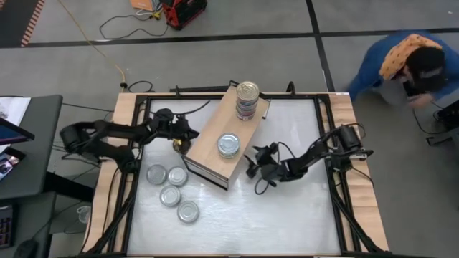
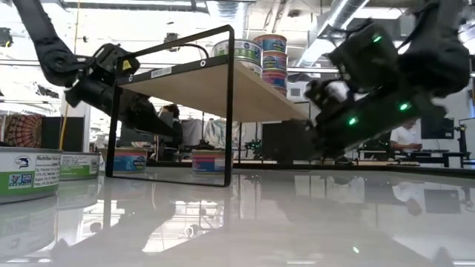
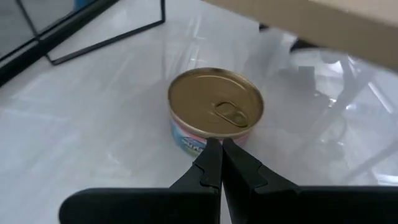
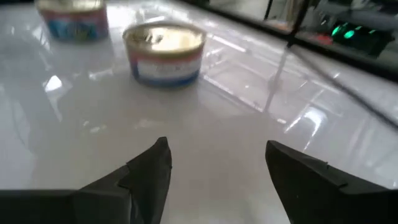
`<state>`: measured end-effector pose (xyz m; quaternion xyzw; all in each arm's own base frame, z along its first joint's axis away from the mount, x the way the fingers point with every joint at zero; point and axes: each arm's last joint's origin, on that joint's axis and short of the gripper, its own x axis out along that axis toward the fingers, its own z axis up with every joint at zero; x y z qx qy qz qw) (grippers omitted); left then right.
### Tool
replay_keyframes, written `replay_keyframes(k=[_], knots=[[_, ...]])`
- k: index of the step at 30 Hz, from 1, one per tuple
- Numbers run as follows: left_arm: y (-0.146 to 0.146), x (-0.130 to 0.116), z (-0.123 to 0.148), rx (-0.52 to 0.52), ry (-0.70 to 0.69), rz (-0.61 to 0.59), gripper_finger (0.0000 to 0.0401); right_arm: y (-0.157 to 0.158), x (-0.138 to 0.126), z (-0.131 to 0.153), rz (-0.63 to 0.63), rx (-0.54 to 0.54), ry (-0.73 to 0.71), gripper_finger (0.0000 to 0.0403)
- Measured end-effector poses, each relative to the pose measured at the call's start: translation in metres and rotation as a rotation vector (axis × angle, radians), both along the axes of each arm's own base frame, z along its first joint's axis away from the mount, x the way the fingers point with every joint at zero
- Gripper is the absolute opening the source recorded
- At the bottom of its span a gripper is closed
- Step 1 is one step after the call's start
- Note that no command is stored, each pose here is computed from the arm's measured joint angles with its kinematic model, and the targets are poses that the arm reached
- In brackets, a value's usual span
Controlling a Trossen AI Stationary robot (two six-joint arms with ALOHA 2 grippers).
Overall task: Stack canned seafood by type on shelf
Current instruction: Adjust the blue tuna can
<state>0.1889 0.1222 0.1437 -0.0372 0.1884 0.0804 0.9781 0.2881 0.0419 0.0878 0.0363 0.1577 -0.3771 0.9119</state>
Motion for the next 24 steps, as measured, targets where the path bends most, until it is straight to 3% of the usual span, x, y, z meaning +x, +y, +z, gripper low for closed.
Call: replay_keyframes(k=[9,24], knots=[[0.008,0.015,-0.024,0.025,-0.033,0.037,0.0000,0.020,-0.017,0.033,-0.033,-0.086,-0.088,0.0286],[0.018,0.048,-0.029,-0.015,-0.117,-0.038,0.0000,0.022,-0.017,0.026,-0.040,-0.072,-0.092,0.0286]])
